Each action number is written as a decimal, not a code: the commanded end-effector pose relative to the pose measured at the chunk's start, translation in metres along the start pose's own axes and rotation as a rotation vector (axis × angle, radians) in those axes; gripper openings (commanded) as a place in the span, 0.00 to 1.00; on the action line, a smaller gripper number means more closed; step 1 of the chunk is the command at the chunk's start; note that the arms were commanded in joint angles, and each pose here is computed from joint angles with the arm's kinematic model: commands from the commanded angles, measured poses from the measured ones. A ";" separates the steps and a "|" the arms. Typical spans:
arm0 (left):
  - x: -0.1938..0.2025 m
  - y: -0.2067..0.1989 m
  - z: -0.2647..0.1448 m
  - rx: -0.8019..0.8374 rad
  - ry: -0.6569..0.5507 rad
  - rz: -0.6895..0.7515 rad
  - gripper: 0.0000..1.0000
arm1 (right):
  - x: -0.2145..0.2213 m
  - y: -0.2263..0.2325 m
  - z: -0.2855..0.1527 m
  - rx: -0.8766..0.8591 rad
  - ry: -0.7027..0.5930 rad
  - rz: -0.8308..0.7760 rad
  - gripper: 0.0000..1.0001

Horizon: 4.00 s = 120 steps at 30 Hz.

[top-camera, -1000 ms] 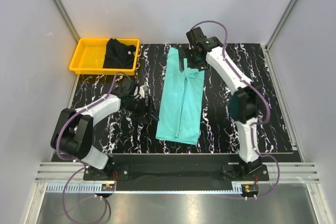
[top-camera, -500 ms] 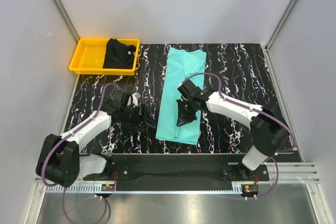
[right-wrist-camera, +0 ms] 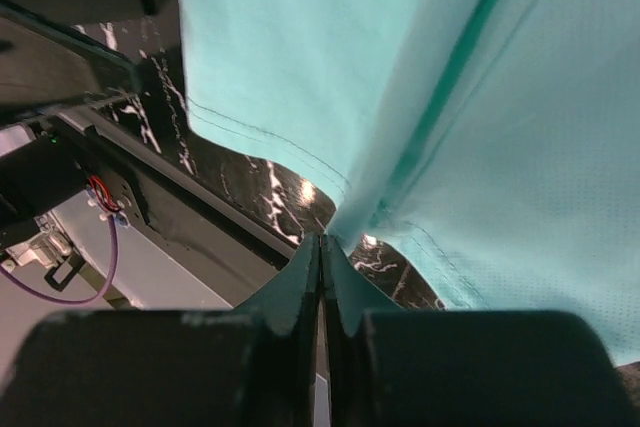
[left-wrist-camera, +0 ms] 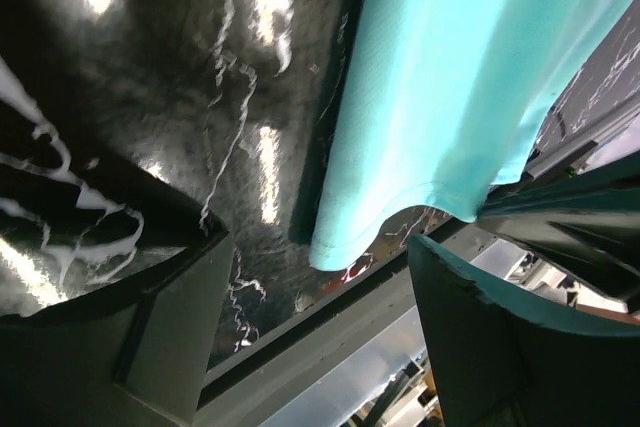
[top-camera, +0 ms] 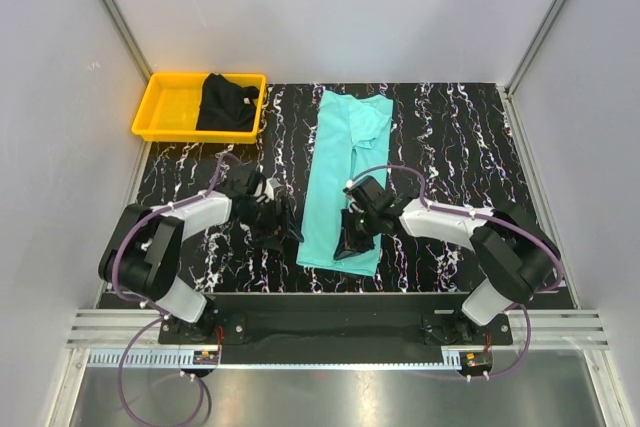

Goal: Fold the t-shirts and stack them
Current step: Fold the tshirt

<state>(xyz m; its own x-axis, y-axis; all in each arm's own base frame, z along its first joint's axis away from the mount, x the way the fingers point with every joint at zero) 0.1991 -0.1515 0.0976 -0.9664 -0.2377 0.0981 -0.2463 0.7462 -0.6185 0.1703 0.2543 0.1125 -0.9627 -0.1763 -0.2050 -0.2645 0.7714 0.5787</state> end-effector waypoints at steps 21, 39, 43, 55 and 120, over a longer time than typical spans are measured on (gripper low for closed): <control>0.013 0.000 0.028 -0.122 0.047 0.087 0.59 | 0.035 -0.060 -0.072 0.097 -0.157 0.357 0.65; 0.022 0.018 0.036 -0.165 0.108 0.066 0.46 | 0.044 -0.079 -0.039 0.084 -0.045 0.397 0.61; 0.025 0.018 0.036 -0.152 0.120 0.067 0.46 | 0.040 -0.080 -0.036 0.089 -0.042 0.390 0.60; 0.032 0.028 0.038 -0.163 0.143 0.036 0.39 | 0.044 -0.094 -0.027 0.165 -0.025 0.374 0.57; -0.177 -0.107 -0.020 0.217 -0.198 -0.121 0.00 | -0.211 -0.123 -0.094 -0.007 -0.124 0.213 0.00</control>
<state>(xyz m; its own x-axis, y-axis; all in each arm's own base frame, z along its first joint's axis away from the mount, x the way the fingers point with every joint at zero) 0.3797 -0.1772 0.1524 -0.8854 -0.4615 0.0556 -0.3515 0.5863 -0.7299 0.3924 0.1361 0.1515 -0.9811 0.1039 -0.1630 -0.0151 0.7995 0.6005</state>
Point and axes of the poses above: each gripper's point midway between its finger pads, its own z axis out along the fingers, its own y axis along the line the jaws close on, x = y × z, the point moved 8 cm from there along -z, back along the fingers, and after that the axes turned 9 degrees about -z, right-handed, at the moved point
